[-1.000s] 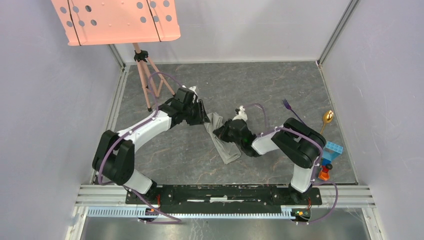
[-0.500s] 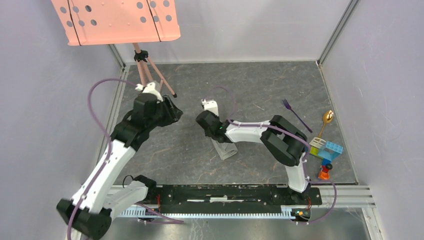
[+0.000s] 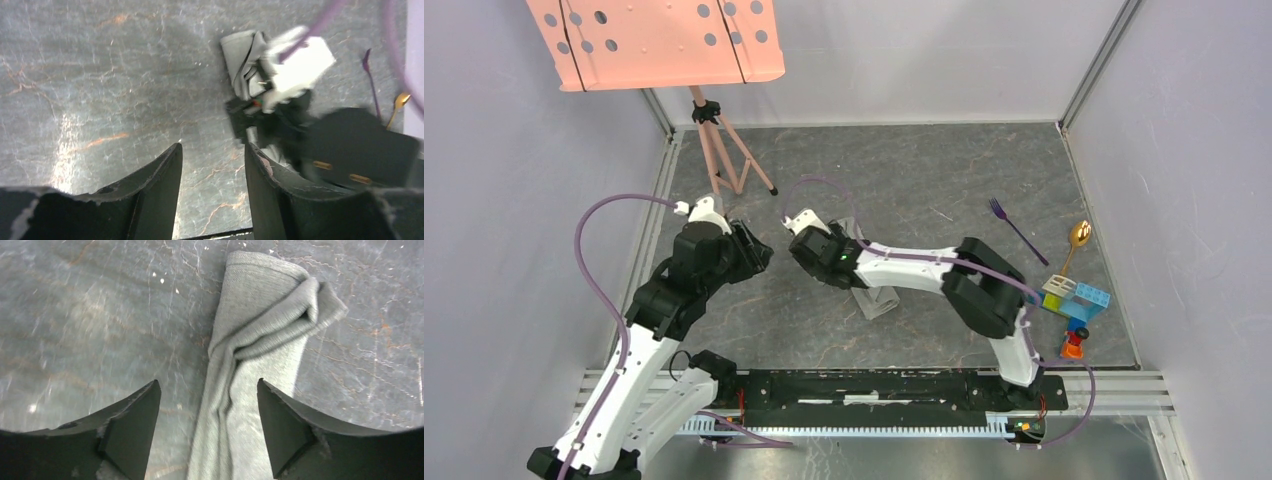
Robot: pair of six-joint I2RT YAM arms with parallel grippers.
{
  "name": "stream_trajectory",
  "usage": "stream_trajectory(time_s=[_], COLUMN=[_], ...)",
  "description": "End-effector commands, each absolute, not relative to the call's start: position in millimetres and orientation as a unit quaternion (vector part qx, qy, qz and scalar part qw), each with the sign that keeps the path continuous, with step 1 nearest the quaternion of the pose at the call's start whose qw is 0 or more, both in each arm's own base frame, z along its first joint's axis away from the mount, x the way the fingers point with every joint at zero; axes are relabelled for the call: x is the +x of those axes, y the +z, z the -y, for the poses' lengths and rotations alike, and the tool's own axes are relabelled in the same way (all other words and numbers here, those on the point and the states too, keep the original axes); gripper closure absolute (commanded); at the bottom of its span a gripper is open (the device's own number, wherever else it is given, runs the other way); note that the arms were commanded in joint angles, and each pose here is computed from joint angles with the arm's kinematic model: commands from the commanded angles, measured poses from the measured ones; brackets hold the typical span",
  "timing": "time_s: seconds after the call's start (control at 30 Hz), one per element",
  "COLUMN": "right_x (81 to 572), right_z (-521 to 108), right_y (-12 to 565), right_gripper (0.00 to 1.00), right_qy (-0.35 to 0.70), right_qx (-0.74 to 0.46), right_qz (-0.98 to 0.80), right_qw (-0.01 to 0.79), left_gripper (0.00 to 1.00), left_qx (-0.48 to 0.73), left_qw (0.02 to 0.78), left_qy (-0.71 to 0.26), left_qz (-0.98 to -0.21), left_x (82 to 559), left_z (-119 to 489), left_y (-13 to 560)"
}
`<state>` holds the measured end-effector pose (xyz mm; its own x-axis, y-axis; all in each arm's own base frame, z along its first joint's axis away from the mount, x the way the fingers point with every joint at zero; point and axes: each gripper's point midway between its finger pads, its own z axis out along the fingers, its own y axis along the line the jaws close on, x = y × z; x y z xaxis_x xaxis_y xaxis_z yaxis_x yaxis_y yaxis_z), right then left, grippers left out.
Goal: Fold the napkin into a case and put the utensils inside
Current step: Fold the 2/3-rectangle-folded napkin at the center of the board, then grasp the top corner of the smaller rectangle folded napkin from the folded napkin.
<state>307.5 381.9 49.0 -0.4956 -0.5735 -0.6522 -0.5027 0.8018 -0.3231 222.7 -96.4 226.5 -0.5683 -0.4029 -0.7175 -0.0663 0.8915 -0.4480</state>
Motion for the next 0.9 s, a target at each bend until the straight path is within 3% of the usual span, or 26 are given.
stream_trajectory(time_s=[0.0, 0.1, 0.37, 0.7, 0.87], right_x=[302, 298, 328, 357, 362], right_z=[-392, -381, -341, -349, -358], right_y=[139, 169, 163, 124, 119], right_gripper=[0.20, 0.12, 0.10, 0.30, 0.38], right_qy=[0.073, 0.138, 0.229, 0.199, 0.176], right_qx=[-0.335, -0.316, -0.204, -0.083, -0.100], right_qz=[-0.811, -0.790, -0.792, -0.837, -0.839], right_qw=[0.474, 0.507, 0.529, 0.502, 0.505], left_gripper=[0.44, 0.44, 0.44, 0.45, 0.45], left_qx=[-0.153, -0.150, -0.168, -0.173, -0.169], left_qw=[0.422, 0.411, 0.399, 0.375, 0.374], left_qy=[-0.209, -0.230, -0.247, -0.240, -0.246], left_qz=[-0.869, -0.869, -0.867, -0.878, -0.878], left_x=[217, 216, 218, 230, 232], left_z=[102, 111, 117, 125, 128], left_y=[209, 201, 184, 164, 163])
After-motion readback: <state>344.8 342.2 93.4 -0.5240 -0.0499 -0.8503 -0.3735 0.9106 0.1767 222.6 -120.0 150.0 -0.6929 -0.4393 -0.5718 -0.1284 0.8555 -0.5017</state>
